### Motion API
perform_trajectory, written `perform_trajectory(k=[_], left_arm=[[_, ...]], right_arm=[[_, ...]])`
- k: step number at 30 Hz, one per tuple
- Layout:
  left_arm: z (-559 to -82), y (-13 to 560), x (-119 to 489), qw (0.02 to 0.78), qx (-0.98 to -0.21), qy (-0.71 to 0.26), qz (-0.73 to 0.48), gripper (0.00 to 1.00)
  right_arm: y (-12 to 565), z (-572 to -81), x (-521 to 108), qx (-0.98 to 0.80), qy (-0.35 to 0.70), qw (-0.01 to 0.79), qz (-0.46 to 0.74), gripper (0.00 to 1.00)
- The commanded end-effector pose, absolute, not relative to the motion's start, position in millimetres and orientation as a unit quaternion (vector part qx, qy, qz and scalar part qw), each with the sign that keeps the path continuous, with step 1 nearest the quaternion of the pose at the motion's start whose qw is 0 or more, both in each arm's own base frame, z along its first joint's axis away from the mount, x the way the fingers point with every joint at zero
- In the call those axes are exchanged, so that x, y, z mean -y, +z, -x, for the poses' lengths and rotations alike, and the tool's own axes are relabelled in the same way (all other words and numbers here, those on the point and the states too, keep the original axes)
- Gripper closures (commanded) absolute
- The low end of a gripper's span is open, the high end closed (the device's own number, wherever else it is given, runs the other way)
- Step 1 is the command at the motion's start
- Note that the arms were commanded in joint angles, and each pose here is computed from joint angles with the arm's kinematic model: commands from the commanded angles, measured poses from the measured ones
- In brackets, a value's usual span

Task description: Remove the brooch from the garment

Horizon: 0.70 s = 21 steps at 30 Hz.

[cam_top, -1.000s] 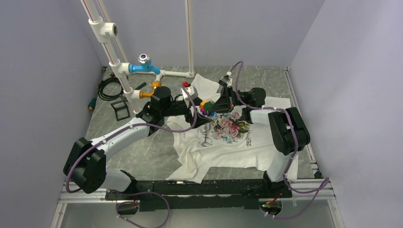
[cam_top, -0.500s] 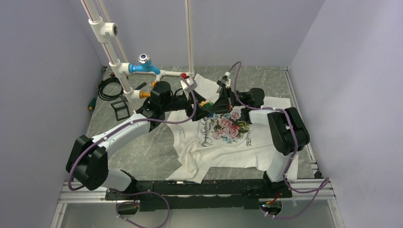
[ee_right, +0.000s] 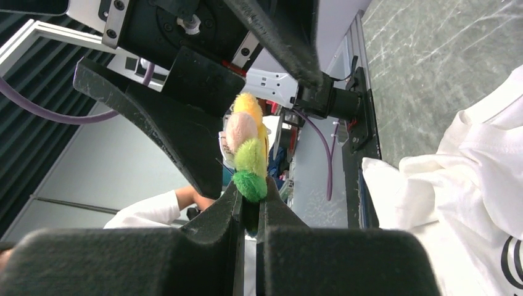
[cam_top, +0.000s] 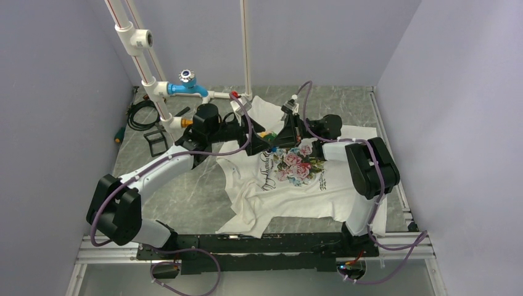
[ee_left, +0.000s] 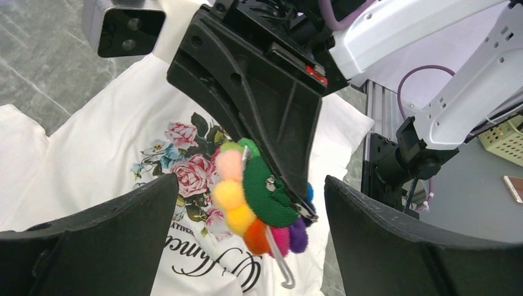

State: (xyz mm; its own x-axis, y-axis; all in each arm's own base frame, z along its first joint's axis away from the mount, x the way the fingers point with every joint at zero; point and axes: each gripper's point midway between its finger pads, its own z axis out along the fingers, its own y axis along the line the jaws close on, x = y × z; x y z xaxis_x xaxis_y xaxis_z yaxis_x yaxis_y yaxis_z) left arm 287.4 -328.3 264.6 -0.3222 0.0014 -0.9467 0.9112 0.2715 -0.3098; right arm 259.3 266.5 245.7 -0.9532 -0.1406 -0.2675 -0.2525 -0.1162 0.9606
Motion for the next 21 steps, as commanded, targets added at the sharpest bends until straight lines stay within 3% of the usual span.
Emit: perform_trajectory(k=[1,6,11,21], left_arm=[[-282.8,283.2,330.5,0.468,-0.629,-0.506,-0.361,0.05],[-285.5,284.5,323.0,0.459,-0.640,-0.515,-0.339,0.11],[-288.3,279.4,312.1,0.436,-0.664,-0.527,-0.302,0.27],[-282.6,267.3,310.5,0.389,-0.690,-0.555,-0.256,0.39]], right_arm=[[258.0,-260.3,-263.3,-0.631,0.736,0.118,0.216,1.00],[257.3,-264.5,-262.0,-0.632,0.738,0.119,0.205,1.00],[254.3,-266.2,-261.4,-0.636,0.737,0.115,0.197,1.00],[248.0,-267.9,-261.3,-0.641,0.738,0.106,0.182,1.00]])
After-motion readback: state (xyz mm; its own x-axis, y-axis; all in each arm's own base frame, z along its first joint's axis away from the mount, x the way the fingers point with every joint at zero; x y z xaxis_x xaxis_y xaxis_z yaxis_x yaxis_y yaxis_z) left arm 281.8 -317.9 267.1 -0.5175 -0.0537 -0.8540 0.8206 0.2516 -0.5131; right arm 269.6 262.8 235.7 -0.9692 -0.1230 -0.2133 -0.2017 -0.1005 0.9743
